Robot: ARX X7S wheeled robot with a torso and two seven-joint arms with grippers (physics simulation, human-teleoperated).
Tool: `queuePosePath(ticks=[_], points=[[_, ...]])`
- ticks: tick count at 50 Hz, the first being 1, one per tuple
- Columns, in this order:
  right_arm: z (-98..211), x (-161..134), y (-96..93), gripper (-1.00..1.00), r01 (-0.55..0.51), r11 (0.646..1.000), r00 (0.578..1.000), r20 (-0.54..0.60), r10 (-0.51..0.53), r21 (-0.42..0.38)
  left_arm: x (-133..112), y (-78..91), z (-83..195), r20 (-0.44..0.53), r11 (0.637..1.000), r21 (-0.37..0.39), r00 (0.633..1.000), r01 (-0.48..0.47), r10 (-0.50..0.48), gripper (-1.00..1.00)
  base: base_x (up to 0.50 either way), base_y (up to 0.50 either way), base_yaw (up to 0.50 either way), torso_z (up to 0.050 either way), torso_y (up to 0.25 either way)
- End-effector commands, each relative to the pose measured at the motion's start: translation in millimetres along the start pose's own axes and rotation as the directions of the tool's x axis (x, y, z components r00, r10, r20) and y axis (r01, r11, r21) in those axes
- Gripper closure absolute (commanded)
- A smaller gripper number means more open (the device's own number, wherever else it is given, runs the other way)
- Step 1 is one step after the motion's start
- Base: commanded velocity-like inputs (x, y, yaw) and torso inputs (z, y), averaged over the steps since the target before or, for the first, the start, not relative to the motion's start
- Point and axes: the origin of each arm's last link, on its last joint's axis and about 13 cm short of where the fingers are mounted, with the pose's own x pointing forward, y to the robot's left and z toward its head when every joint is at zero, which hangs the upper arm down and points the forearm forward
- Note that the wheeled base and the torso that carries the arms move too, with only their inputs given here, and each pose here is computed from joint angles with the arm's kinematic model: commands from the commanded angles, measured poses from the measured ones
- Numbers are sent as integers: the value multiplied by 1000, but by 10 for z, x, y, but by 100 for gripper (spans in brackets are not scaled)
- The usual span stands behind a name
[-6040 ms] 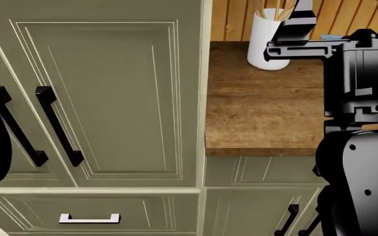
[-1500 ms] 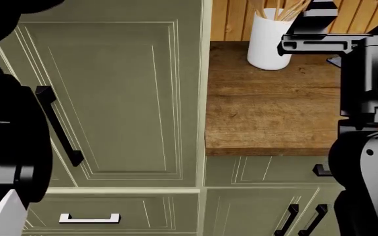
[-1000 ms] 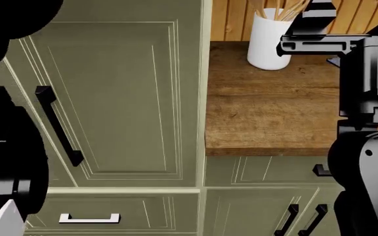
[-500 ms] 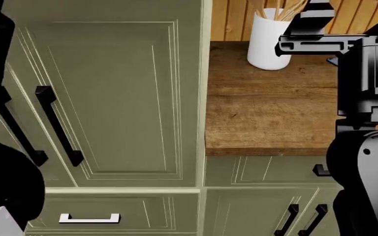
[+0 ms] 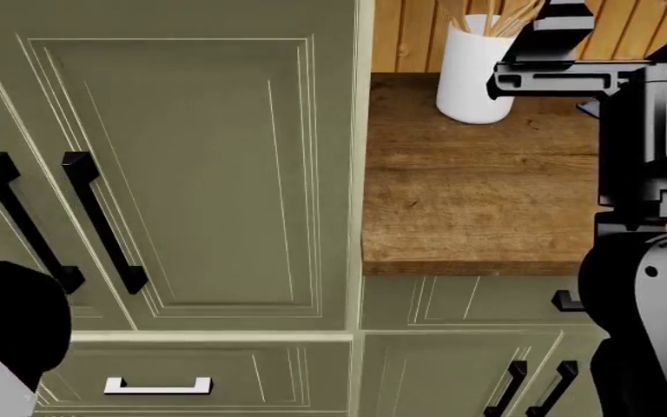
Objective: Open the microwave door
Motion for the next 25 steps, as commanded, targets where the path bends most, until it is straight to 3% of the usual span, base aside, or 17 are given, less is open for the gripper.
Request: queuePosePath(ticks=[1, 6, 13, 19, 25], points=[[14, 1, -4, -100, 0, 1000, 1000, 1, 0, -4, 66, -123, -135, 23, 999, -24, 999, 29, -29, -100, 0, 0, 0, 0, 0], [24, -4, -15, -100, 2, 1000, 1000, 1, -2, -8, 244, -172, -239, 31, 999, -43, 999, 18, -17, -100, 0, 0, 0, 0, 0], [52, 0, -26, -100, 2, 1000, 1000, 3, -2, -15, 520, -102, -385, 69, 994, -11, 991, -110, 111, -100, 0, 0, 0, 0, 0], [66, 6, -20, -100, -2, 1000, 1000, 5, 2, -17, 707, 21, -513, 109, 960, 54, 957, -274, 268, -100, 0, 0, 0, 0, 0], [49, -2, -11, -100, -5, 1000, 1000, 1, 5, -16, 781, 109, -587, 153, 901, 124, 905, -416, 397, -100, 0, 0, 0, 0, 0]])
